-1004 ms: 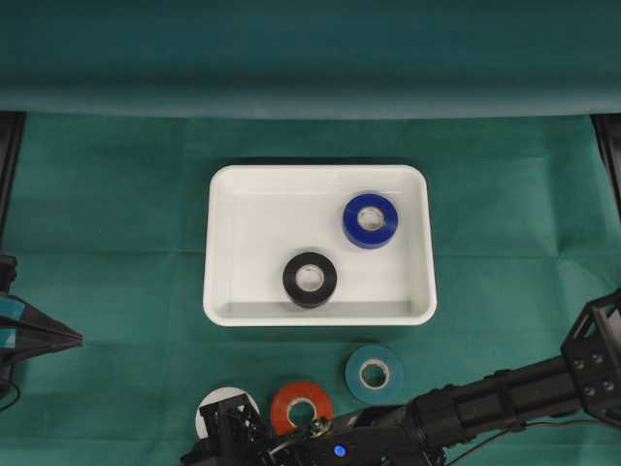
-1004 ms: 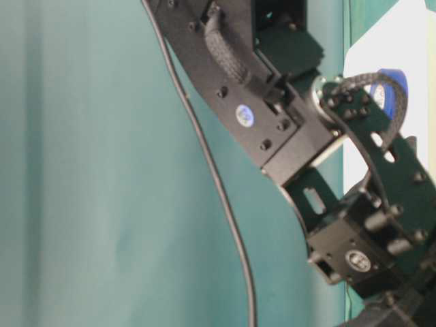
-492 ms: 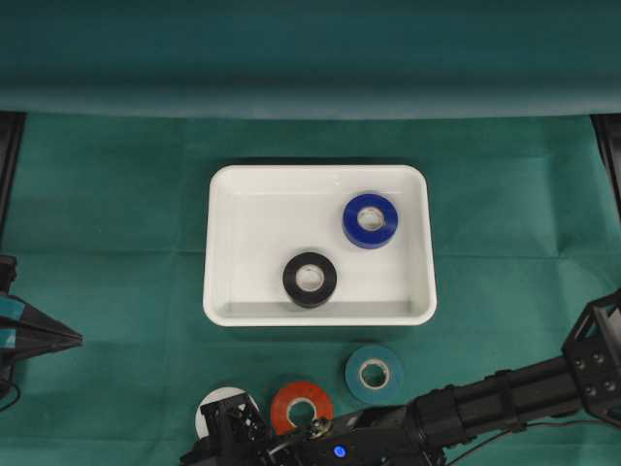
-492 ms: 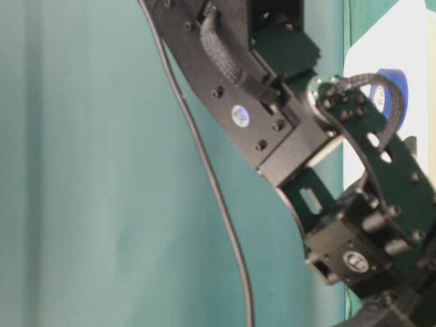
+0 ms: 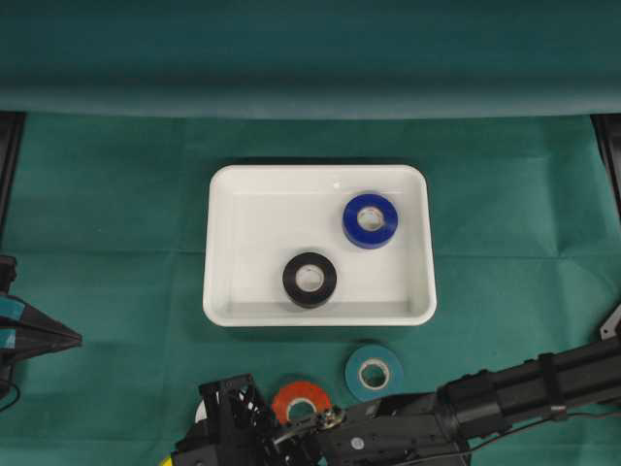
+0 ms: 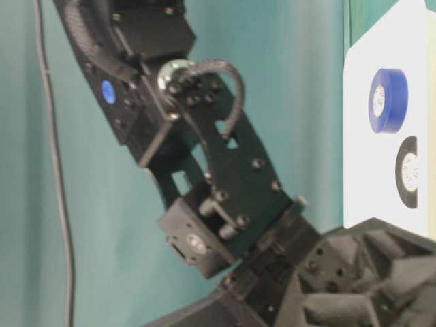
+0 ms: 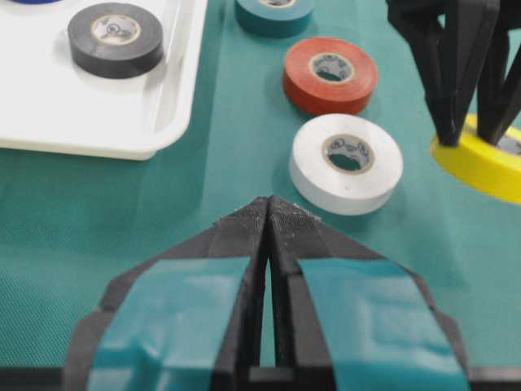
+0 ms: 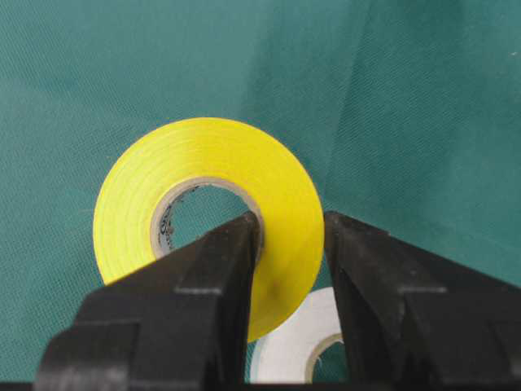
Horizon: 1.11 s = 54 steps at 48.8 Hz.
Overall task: Put the tape into the white case with the right arm.
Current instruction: 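Lower the right gripper into the yellow roll's core and close, then carry the yellow roll into the tray's left side and lower it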
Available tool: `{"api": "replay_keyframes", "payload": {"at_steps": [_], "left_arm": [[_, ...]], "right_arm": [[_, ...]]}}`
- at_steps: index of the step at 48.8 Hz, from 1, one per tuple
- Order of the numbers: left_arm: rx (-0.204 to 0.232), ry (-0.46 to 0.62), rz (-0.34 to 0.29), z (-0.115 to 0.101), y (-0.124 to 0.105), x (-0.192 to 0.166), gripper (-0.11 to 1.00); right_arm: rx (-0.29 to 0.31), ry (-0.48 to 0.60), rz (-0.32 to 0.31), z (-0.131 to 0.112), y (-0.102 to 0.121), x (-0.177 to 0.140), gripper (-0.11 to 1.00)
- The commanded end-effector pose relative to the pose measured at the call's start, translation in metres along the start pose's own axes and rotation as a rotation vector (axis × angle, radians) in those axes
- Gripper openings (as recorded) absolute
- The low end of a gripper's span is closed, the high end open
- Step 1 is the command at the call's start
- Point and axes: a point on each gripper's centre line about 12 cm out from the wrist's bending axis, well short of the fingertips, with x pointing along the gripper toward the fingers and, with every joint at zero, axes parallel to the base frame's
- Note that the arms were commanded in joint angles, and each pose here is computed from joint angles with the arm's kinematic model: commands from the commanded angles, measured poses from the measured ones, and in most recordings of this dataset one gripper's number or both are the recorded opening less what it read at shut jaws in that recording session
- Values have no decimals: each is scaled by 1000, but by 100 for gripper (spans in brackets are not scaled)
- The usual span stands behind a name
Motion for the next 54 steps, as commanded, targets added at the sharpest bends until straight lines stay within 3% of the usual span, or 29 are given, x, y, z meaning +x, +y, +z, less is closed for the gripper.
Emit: {"api": "replay_keyframes", "payload": {"at_steps": [1,10,20,54], "left_arm": [[0,-14,-1,5,-1,0,0],[0,-14,-1,5,-1,0,0],[0,-14,-1,5,-1,0,0],[0,-12,-1,5,-1,0,0]], "right_arm": [[8,-65,-3,27,-3,-21,1],[15,-42,-20,25,-8,-22,1],[42,-4,-81,22,-38,-22,1],[166,-25,-324,13,-196,-57,1]]}}
